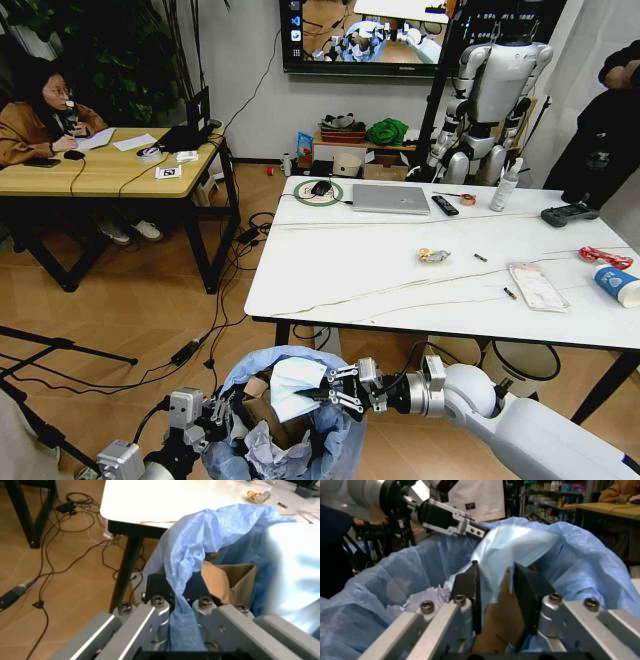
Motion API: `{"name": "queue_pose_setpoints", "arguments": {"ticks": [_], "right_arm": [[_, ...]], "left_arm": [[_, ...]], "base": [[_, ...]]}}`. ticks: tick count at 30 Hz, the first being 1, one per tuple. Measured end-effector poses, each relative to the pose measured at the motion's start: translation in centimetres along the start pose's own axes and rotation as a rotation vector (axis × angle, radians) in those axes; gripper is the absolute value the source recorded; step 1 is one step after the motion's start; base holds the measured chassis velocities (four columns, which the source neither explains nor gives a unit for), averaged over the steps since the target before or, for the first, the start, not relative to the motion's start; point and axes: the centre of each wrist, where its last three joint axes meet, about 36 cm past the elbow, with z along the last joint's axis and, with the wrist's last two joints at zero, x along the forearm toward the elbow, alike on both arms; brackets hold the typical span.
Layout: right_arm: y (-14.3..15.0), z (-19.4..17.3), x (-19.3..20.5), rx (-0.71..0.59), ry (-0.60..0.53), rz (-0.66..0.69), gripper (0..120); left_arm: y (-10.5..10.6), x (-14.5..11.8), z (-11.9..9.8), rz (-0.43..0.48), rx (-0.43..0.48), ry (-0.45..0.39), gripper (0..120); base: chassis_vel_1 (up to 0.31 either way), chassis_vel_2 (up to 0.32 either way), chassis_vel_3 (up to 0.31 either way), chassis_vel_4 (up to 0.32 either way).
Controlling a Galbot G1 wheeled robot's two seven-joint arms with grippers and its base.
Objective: Pick up the trash bin and place the trash from the table into it.
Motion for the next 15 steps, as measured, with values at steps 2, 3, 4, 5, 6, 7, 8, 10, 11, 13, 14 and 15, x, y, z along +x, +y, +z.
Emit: {"name": "queue_pose_setpoints", "arguments": {"ticks": [2, 3, 4, 5, 6, 7, 8, 10, 11, 13, 14, 15], "right_arm": [[0.0, 0.0, 0.0, -0.001, 0.001, 0.003, 32], [0.0, 0.0, 0.0, -0.001, 0.001, 0.003, 32], [0.0, 0.0, 0.0, -0.001, 0.001, 0.004, 36], [0.0, -0.1, 0.0, -0.001, 0.0, 0.006, 43], [0.1, -0.1, -0.1, 0.0, -0.002, 0.006, 48], [0.1, -0.1, -0.1, 0.0, -0.002, 0.006, 48], [0.1, -0.2, -0.1, 0.0, -0.002, 0.006, 50], [0.2, -0.4, -0.2, 0.003, -0.005, 0.008, 61], [0.2, -0.5, -0.2, 0.005, -0.006, 0.008, 64], [0.3, -0.8, -0.3, 0.011, -0.007, 0.011, 74], [0.4, -1.1, -0.3, 0.014, -0.007, 0.016, 77], [0.4, -1.3, -0.3, 0.016, -0.006, 0.021, 83]], "left_arm": [[0.0, 0.0, 0.1, 0.001, 0.003, 0.003, 0], [0.0, 0.0, 0.1, 0.001, 0.003, 0.003, 0], [-0.1, 0.1, 0.1, 0.001, 0.004, 0.004, 0], [-0.1, 0.1, 0.1, 0.001, 0.004, 0.005, 0], [-0.1, 0.1, 0.1, 0.001, 0.005, 0.005, 0], [-0.1, 0.1, 0.1, 0.001, 0.005, 0.004, 0], [-0.1, 0.1, 0.1, 0.001, 0.006, 0.004, 0], [-0.1, 0.0, 0.1, 0.002, 0.007, 0.004, 0], [-0.1, 0.0, 0.1, 0.002, 0.008, 0.005, 0], [-0.1, 0.0, 0.1, 0.003, 0.009, 0.005, 0], [-0.1, 0.1, 0.1, 0.003, 0.009, 0.006, 0], [-0.1, 0.1, 0.2, 0.003, 0.01, 0.008, 0]], "base": [[0.0, 0.0, 0.0, 0.0], [0.0, 0.0, 0.0, 0.0], [0.0, 0.0, 0.0, 0.0], [0.0, 0.0, 0.0, 0.0], [0.0, 0.0, 0.0, 0.0], [0.0, 0.0, 0.0, 0.0], [0.0, 0.0, 0.0, 0.0], [0.0, 0.0, 0.0, 0.0], [0.0, 0.0, 0.0, 0.0], [0.0, 0.0, 0.0, 0.0], [0.0, 0.0, 0.0, 0.0], [0.0, 0.0, 0.0, 0.0]]}}
